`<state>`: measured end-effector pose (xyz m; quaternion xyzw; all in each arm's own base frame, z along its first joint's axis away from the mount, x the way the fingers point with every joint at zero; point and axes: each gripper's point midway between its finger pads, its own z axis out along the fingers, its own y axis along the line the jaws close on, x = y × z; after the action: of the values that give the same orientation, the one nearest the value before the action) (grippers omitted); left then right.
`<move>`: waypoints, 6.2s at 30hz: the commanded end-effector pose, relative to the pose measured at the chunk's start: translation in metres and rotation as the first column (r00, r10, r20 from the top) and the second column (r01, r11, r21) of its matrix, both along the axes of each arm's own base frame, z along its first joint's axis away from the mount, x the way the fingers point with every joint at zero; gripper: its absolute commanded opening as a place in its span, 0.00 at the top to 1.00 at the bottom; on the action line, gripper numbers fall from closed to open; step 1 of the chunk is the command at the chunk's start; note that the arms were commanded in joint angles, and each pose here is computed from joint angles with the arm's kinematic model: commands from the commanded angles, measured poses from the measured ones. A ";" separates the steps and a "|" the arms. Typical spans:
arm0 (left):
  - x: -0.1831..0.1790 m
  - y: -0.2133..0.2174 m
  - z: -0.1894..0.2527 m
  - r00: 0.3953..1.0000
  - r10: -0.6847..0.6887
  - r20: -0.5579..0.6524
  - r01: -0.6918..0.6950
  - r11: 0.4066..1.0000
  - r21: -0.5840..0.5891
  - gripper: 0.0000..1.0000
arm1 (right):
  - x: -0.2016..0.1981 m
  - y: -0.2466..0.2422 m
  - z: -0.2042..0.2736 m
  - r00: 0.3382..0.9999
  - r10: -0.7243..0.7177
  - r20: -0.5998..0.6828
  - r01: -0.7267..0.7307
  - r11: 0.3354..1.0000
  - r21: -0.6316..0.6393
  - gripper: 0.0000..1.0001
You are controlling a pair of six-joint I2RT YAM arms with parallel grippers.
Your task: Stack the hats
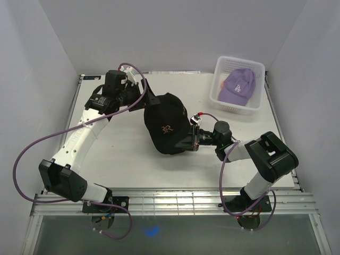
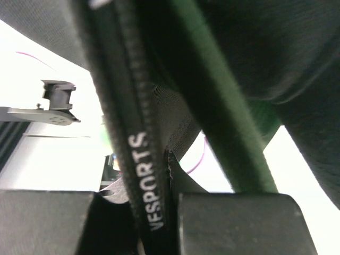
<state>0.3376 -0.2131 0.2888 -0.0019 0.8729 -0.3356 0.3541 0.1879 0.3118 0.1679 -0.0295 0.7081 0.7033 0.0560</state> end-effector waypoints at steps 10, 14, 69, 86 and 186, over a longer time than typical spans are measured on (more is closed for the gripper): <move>0.005 0.002 -0.010 1.000 0.005 0.015 -0.006 1.000 0.028 0.14 | 0.004 -0.015 -0.052 0.992 -0.037 -0.117 0.013 0.980 -0.198 0.60; 0.006 0.003 -0.015 1.000 0.007 0.005 -0.007 0.999 0.035 0.14 | 0.007 -0.019 -0.045 0.993 -0.061 -0.105 0.040 0.980 -0.193 0.48; 0.027 0.009 0.024 0.997 0.007 0.081 -0.009 1.000 0.015 0.12 | 0.064 -0.053 -0.008 0.986 -0.157 0.060 0.168 0.888 -0.429 0.30; 0.015 0.001 0.099 0.966 -0.074 0.247 0.088 0.995 -0.046 0.12 | 0.279 -0.242 0.144 0.685 -0.607 0.404 0.728 0.540 -0.423 0.32; 0.009 -0.011 0.194 0.930 0.010 0.367 0.070 0.977 -0.203 0.12 | 0.187 -0.115 0.344 0.628 -0.347 0.696 0.486 0.874 -0.003 0.92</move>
<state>0.3579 -0.2290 0.4427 0.0433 0.7772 -0.4112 0.4744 0.4059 0.1738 0.5133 -0.0876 0.6896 0.5038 0.5128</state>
